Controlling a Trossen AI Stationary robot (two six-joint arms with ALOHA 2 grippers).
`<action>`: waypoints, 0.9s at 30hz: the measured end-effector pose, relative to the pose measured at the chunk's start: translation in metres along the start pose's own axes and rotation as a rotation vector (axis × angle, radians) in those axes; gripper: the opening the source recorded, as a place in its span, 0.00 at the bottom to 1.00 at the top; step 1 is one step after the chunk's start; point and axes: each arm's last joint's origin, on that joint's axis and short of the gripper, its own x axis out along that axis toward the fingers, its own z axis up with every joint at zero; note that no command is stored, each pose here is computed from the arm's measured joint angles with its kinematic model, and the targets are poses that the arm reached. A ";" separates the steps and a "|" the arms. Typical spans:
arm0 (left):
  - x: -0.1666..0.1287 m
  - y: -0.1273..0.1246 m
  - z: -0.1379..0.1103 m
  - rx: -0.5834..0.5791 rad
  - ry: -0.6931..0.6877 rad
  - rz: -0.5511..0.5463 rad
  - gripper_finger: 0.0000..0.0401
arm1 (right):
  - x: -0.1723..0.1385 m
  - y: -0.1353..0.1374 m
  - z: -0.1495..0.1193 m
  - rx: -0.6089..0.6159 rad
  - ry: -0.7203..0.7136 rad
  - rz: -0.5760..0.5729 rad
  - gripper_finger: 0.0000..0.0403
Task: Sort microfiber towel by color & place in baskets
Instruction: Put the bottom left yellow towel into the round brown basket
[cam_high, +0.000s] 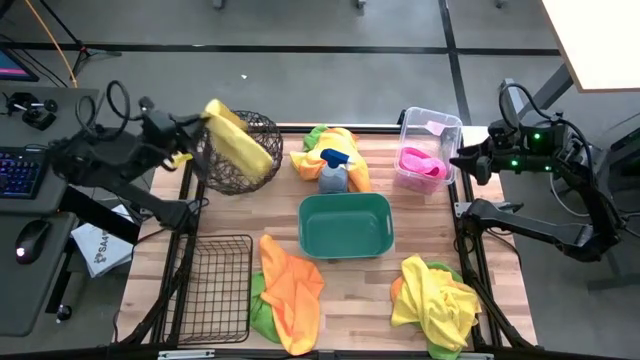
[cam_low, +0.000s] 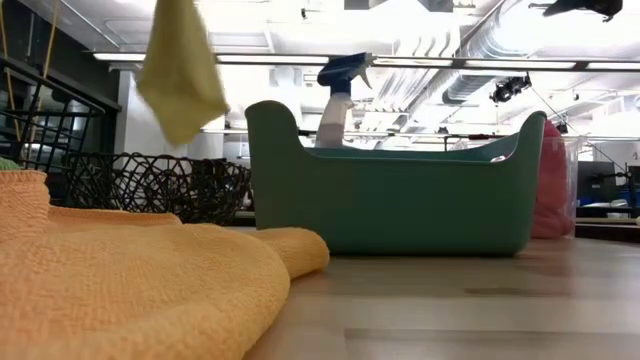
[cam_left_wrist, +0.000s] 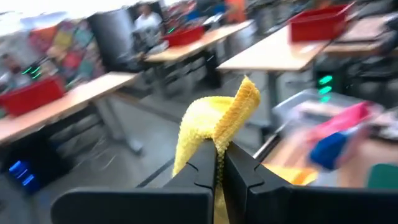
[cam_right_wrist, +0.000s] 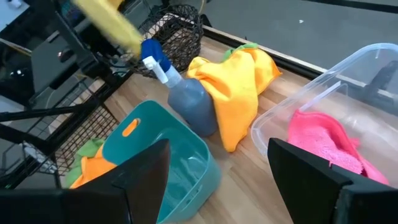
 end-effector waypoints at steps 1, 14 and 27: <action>0.001 0.005 -0.007 -0.004 0.023 0.028 0.00 | 0.000 0.000 0.000 -0.001 -0.003 -0.008 0.66; 0.041 -0.039 -0.131 -0.120 0.265 0.053 0.00 | 0.000 0.000 0.005 0.029 -0.066 -0.051 0.66; 0.118 -0.025 -0.163 -0.164 0.334 0.145 0.00 | 0.008 0.002 0.018 0.084 -0.125 -0.025 0.66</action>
